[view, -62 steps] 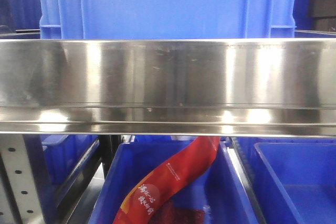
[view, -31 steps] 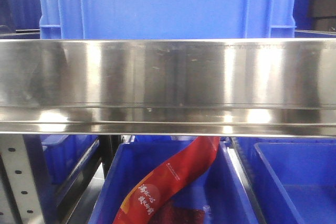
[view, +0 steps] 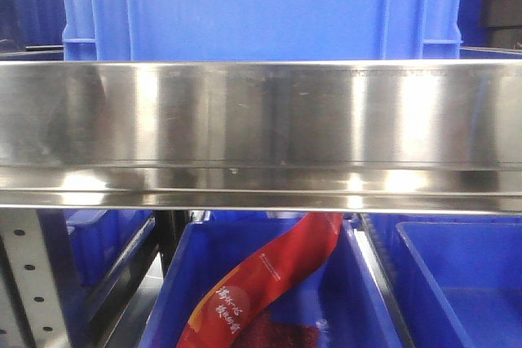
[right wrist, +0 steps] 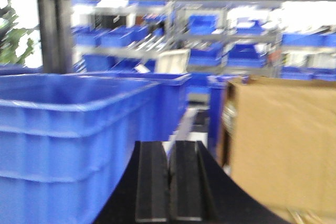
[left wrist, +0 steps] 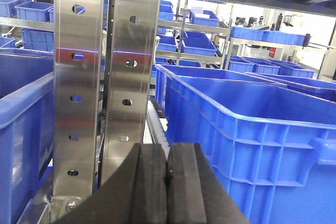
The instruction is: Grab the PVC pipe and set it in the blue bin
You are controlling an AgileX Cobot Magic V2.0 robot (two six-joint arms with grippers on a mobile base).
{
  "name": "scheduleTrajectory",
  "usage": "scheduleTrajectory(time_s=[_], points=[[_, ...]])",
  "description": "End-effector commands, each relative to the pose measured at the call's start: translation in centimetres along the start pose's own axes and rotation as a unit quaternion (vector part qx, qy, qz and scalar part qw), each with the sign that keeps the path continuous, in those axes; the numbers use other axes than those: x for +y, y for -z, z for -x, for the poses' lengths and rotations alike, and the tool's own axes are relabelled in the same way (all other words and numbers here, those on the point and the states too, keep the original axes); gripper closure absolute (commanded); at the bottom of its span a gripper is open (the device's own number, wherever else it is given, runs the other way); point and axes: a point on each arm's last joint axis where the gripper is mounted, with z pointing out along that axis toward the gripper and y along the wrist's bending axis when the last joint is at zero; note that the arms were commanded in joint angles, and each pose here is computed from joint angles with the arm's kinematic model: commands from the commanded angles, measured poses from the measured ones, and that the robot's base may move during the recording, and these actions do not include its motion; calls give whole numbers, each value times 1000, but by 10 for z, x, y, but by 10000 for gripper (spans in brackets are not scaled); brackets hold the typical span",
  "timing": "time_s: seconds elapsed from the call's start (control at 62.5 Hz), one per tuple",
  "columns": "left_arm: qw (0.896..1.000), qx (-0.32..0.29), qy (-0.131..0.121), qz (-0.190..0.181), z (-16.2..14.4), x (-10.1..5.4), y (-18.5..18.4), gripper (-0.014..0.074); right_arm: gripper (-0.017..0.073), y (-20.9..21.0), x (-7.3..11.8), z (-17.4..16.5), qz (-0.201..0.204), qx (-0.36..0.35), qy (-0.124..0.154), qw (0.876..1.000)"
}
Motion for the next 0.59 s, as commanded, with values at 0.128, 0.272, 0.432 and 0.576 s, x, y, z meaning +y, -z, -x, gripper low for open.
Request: scheduleTrajectory(time_s=[0.128, 0.272, 0.432, 0.576], points=[[1000, -13, -1, 2, 2, 0, 1, 704, 727, 13, -9, -48, -59, -1, -3, 998], [1000, -13, -1, 2, 2, 0, 1, 704, 727, 19, -10, -76, -62, 17, -3, 998], [1000, -13, -1, 2, 2, 0, 1, 704, 727, 23, -10, -90, -63, 13, -6, 998], [1000, -13, -1, 2, 2, 0, 1, 704, 727, 23, -10, -91, -63, 16, -25, 998]])
